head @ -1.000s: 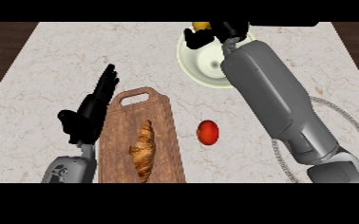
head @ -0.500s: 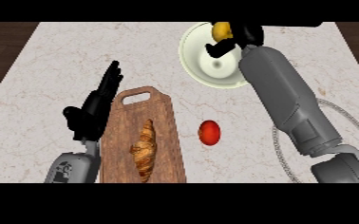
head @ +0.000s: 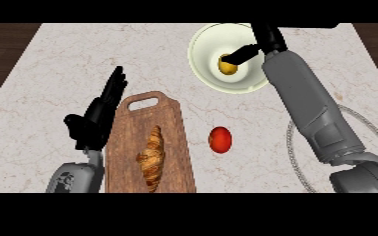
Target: Pick the lemon from the placemat and place it in the bowl
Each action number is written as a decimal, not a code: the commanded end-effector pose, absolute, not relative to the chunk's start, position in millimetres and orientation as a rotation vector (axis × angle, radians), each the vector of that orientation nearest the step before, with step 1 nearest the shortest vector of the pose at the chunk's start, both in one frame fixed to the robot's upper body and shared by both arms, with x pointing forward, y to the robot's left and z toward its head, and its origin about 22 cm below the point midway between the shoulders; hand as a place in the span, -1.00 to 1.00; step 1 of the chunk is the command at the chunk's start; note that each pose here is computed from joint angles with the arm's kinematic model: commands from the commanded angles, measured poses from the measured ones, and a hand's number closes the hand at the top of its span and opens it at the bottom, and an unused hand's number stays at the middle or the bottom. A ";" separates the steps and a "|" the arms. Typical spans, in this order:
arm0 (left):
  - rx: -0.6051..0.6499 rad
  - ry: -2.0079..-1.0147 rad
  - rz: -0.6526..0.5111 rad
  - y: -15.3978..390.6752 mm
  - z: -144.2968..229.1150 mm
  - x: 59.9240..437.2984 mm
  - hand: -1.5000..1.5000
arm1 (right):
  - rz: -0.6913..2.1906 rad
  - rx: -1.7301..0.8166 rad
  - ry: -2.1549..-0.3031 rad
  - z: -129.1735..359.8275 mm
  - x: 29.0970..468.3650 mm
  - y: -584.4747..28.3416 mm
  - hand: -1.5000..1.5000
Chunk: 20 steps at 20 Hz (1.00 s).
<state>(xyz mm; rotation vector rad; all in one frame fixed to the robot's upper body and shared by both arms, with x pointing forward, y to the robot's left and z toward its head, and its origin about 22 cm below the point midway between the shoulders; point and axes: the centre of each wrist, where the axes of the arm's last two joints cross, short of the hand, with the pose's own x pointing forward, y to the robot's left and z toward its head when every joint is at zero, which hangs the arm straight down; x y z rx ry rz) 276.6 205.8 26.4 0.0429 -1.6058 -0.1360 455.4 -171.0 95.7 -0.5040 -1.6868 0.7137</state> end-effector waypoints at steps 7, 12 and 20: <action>0.084 -1.597 -0.104 216.7 18.1 268.9 0.00 | 0.409 -0.353 -1.832 133.4 461.6 -187.7 -1.00; 0.079 -1.595 -0.124 221.5 26.4 274.9 0.00 | 0.337 -0.283 -1.785 128.9 457.6 -218.2 -1.00; 0.065 -1.592 -0.112 221.7 28.4 275.1 0.00 | 0.298 -0.119 -1.785 131.8 443.3 -285.3 -1.00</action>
